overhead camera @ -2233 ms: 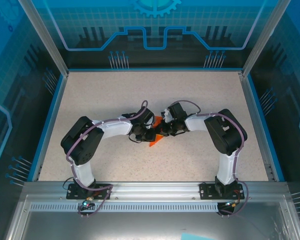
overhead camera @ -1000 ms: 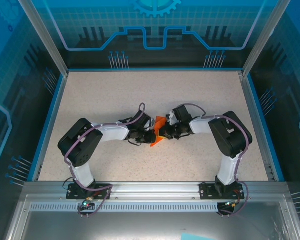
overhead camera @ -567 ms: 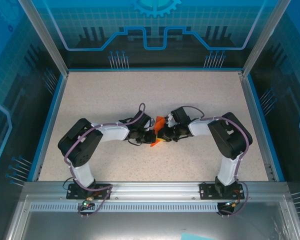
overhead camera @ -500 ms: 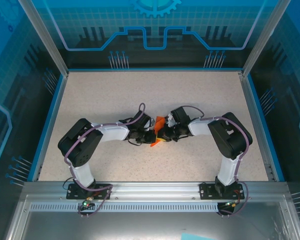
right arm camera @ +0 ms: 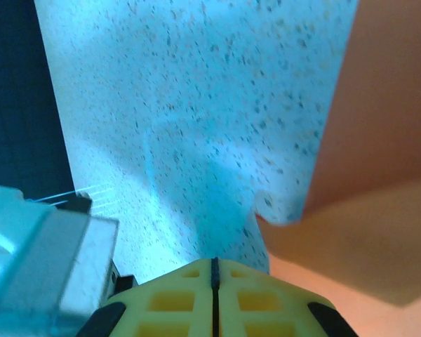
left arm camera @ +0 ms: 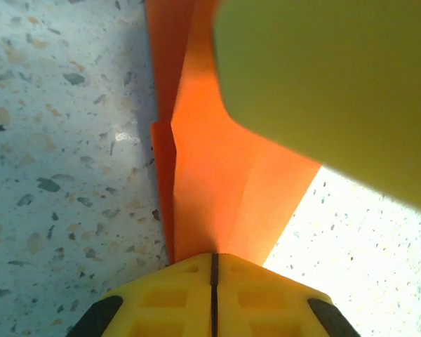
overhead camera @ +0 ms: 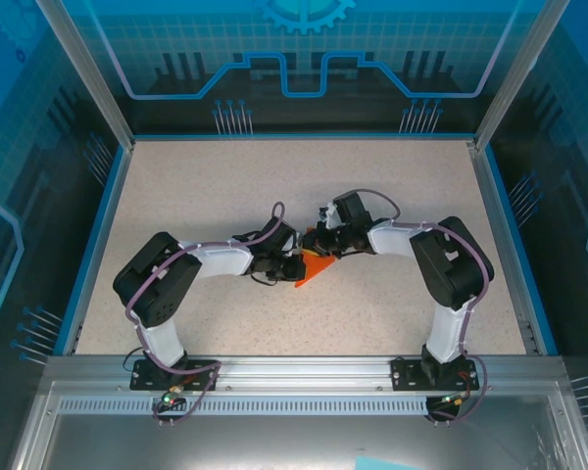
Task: Fold a paper plane with a square sheet of paper (pick it up from the middle)
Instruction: Fourth fold the wing at the center of the table.
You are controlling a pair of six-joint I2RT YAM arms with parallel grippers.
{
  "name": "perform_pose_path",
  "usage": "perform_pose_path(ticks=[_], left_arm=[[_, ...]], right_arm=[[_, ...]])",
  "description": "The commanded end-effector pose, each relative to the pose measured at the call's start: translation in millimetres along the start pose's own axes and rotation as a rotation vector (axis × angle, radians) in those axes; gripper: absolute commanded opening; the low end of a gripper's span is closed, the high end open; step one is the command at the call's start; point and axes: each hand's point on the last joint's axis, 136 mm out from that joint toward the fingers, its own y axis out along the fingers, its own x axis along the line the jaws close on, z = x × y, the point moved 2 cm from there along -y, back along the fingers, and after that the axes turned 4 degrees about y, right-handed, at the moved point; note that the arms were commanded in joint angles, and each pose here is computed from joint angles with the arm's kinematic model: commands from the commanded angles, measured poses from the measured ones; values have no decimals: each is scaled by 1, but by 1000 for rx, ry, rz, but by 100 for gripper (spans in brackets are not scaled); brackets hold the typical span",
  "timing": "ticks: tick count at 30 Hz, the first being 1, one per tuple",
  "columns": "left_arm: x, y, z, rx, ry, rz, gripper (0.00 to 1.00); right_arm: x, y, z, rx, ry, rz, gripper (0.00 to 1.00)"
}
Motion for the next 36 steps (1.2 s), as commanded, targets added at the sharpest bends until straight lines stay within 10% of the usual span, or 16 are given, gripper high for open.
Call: perform_pose_path(ticks=[1,36], left_arm=[[28,9,55,190,-38,-101,8],[35,6,65,231,-40,-130,9]], right_arm=[[-17,12,0,27,42,25,8],[-76,-4,-77,-115,31,231,9]])
